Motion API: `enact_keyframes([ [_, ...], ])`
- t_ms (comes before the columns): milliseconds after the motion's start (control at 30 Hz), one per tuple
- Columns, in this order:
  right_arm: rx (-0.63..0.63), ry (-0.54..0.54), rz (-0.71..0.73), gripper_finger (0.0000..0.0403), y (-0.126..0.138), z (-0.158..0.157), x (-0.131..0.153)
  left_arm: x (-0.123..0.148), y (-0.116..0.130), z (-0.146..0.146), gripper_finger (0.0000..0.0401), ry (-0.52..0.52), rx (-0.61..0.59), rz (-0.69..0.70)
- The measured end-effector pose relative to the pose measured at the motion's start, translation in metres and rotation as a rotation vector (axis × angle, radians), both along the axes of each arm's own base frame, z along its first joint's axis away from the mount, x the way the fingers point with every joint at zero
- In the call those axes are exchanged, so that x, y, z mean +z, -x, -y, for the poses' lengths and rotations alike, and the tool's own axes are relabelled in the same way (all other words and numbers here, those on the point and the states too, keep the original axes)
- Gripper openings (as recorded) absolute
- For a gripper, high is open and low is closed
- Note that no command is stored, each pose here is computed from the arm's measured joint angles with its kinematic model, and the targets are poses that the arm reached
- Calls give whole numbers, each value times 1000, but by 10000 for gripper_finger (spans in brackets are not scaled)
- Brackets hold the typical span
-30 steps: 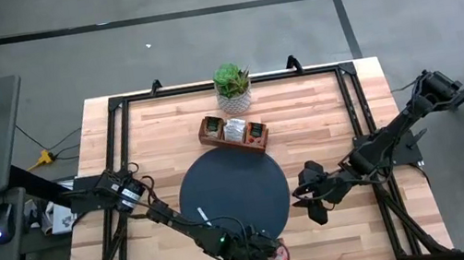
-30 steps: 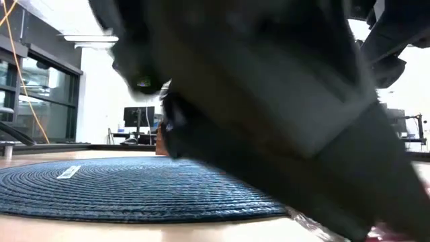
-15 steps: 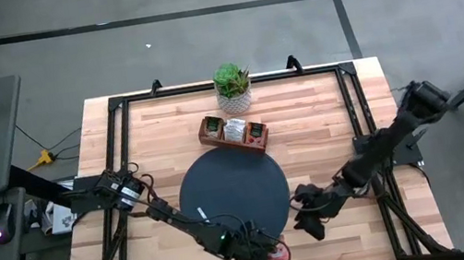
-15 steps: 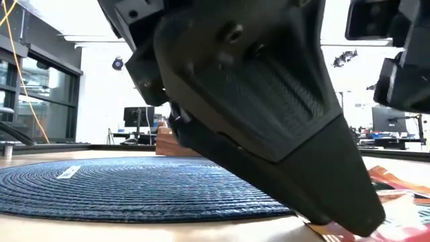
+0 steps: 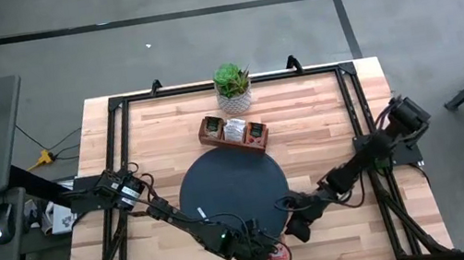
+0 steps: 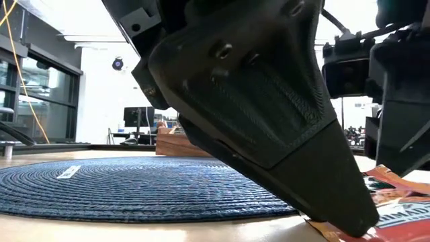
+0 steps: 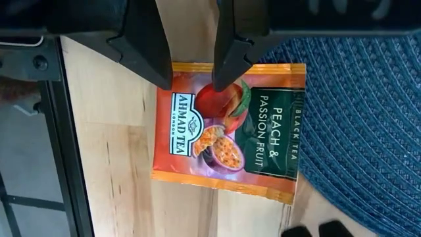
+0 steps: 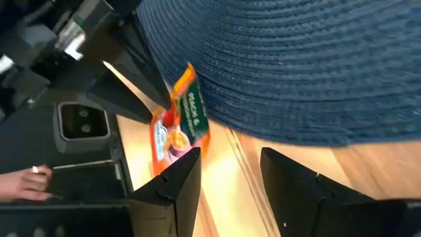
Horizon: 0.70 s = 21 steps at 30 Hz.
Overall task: Pick & Place Tea
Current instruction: Put the orange tea bag into the right section of the wooden organizer
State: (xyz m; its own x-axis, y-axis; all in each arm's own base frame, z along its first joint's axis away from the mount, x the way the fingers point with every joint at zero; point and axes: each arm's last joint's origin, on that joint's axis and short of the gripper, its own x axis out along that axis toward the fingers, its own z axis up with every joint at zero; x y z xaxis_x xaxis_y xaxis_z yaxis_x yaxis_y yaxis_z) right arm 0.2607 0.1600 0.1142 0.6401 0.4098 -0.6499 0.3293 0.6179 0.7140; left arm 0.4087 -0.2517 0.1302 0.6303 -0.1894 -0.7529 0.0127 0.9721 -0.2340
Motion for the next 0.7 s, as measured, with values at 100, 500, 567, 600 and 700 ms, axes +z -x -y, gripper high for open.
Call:
enact_keyframes([
  [100, -12, -26, 9, 154, -2, -2, -3, 0, 0, 0, 114, 0, 0, 0],
  [500, -73, -67, 46, 154, -6, -6, -6, -1, 0, 0, 114, -1, 0, -2],
  [567, -76, -62, 52, 154, -7, -9, -4, -1, 0, 0, 114, -1, 0, -2],
  [600, -75, -58, 54, 154, -8, -11, -2, -1, 0, 0, 114, -1, 0, -1],
  [700, -76, -37, 58, 154, -9, -17, 1, -1, 0, 0, 114, -1, 0, -1],
])
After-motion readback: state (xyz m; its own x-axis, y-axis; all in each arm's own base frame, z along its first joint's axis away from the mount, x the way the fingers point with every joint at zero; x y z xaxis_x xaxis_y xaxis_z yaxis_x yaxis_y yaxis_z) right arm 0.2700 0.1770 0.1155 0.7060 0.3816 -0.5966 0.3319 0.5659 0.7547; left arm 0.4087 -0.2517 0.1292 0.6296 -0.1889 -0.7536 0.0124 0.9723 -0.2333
